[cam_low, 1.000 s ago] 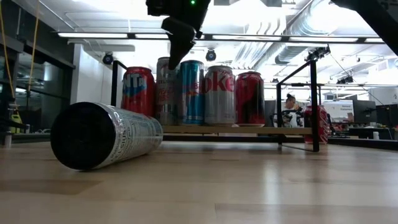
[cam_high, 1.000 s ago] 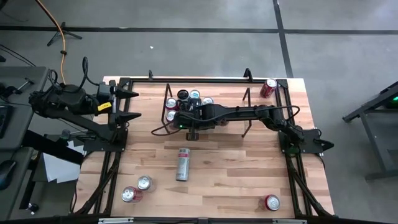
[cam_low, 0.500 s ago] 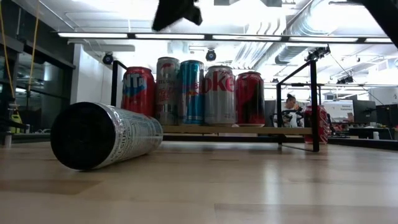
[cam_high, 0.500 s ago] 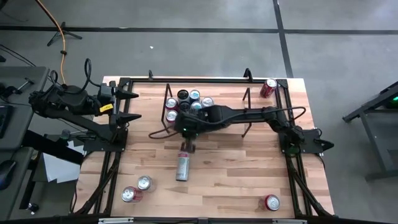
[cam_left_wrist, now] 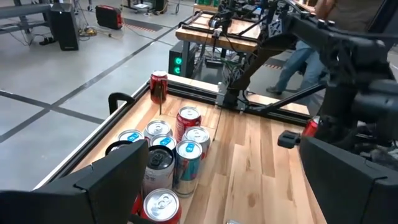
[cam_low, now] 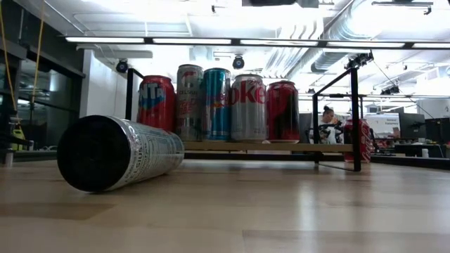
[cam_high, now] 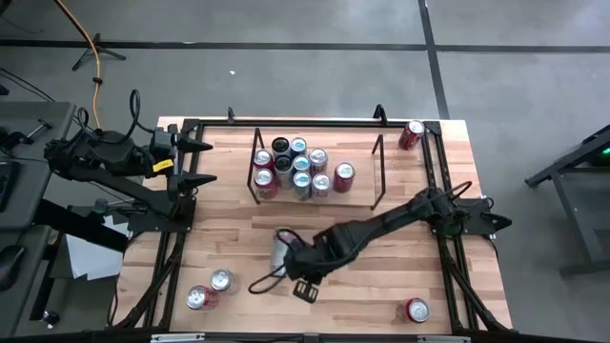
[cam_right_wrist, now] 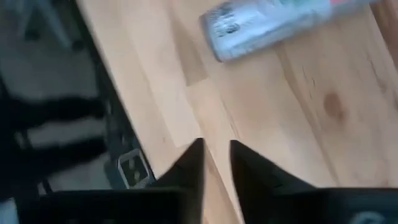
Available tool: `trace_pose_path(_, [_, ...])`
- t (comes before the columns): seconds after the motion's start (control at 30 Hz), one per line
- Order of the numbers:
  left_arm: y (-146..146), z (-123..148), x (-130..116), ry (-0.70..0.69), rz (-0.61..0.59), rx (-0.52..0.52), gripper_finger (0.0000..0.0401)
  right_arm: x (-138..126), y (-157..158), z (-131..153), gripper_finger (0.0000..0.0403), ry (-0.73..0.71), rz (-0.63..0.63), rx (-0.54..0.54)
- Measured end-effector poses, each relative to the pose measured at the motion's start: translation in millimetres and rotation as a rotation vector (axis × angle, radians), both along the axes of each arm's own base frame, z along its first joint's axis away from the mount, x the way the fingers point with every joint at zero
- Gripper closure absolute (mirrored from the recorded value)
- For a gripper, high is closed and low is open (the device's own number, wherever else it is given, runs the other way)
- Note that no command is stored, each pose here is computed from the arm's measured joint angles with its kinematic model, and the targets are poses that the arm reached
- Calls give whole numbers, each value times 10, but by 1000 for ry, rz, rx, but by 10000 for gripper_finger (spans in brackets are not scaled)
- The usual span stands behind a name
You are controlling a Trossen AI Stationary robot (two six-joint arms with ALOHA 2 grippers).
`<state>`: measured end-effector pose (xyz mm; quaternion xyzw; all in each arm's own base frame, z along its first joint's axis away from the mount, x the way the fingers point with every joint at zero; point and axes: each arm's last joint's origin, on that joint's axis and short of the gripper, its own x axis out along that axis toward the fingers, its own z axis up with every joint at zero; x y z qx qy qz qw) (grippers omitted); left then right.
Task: Place canned beverage on shelf
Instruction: Put the white-pink soda can on the shelf aligned with the other white-pink soda cans
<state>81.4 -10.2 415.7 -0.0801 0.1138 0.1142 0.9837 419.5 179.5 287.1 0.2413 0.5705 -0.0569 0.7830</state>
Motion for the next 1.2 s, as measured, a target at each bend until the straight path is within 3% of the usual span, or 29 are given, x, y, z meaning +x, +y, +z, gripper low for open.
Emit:
trace_pose_path(0.3, [-3, 0, 1, -1, -9, -12, 32, 81, -13, -596, 129, 29, -510, 97])
trace_pose_path(0.43, [-4, 0, 1, -1, -13, -12, 32, 174, -83, -803, 76, -20, -637, 200])
trace_pose_path(0.7, [-4, -1, 1, -1, -12, -13, 32, 318, -218, -844, 59, -149, -766, 274])
trace_pose_path(0.9, [-4, 0, 1, -3, -10, -21, 32, 375, -438, -972, 59, -111, -907, 248])
trace_pose_path(1.2, [-5, 0, 2, -2, -10, -20, 32, 437, -527, -1170, 59, -59, -979, 263])
